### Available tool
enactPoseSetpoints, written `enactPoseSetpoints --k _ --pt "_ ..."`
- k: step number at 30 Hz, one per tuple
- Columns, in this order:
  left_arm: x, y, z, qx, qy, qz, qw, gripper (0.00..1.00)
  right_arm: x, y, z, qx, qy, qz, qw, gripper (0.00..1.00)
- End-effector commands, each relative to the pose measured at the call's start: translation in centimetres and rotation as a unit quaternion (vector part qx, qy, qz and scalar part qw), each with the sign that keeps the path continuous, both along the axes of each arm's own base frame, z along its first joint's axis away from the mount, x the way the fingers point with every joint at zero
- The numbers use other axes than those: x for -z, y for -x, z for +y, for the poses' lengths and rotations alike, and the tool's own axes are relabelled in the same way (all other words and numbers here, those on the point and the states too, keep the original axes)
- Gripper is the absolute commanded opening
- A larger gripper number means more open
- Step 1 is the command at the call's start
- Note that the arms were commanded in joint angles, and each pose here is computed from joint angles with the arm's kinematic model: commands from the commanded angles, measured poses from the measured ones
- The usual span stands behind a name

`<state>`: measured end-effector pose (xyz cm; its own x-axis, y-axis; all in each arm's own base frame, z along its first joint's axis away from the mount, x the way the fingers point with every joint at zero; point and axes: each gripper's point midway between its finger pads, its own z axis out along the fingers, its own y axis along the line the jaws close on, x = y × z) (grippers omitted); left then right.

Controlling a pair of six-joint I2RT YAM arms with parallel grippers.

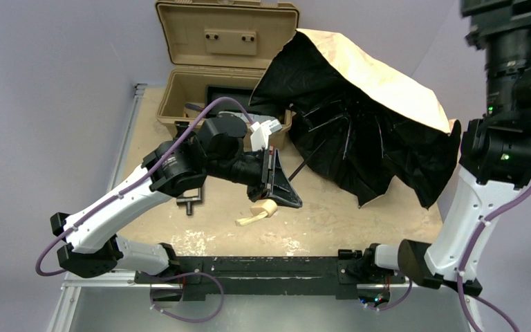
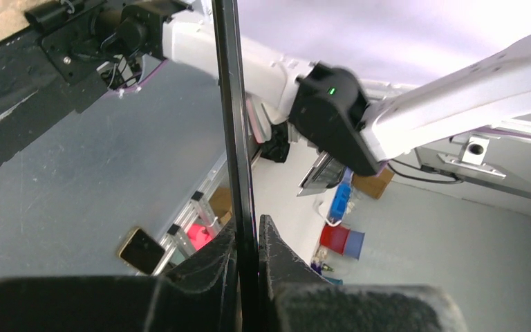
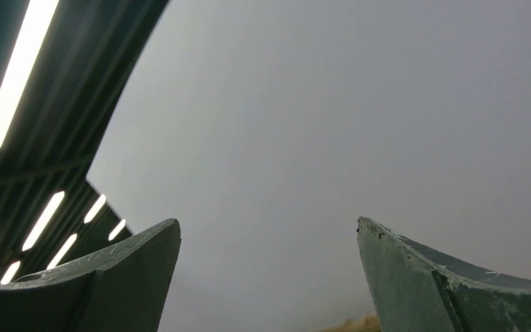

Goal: Open the umbrella

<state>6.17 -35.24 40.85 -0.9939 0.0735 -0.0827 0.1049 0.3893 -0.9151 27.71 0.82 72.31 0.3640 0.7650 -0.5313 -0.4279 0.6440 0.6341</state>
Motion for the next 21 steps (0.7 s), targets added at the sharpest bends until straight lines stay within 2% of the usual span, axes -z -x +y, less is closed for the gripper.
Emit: enactPoseSetpoints --k 1,4,8,11,14,21 --pt "-5.8 -2.0 -0.7 -0.027 0.116 -0.082 0.989 0.00 9.9 -1.1 4.0 -0.110 0.032 0.166 0.980 0.98" --pt "-5.9 -2.6 -0.9 -0.035 0.121 -0.085 0.988 0.00 14.3 1.5 5.9 -0.161 0.028 0.198 0.966 0.92" --pt "-6.0 -2.8 -1.1 -0.037 0.127 -0.087 0.987 0.00 23.2 1.5 7.5 -0.226 -0.014 0.279 0.933 0.88" --pt "-5.8 -2.8 -1.2 -0.036 0.126 -0.088 0.987 0.00 26.4 0.9 7.8 -0.244 -0.033 0.296 0.923 0.79" --pt "-5.9 -2.9 -1.0 -0.041 0.128 -0.089 0.987 0.00 27.8 0.3 8.0 -0.260 -0.046 0.306 0.915 0.72" --pt "-5.8 -3.0 -1.0 -0.048 0.134 -0.091 0.986 0.00 29.3 -1.1 10.3 -0.298 -0.121 0.297 0.899 0.71"
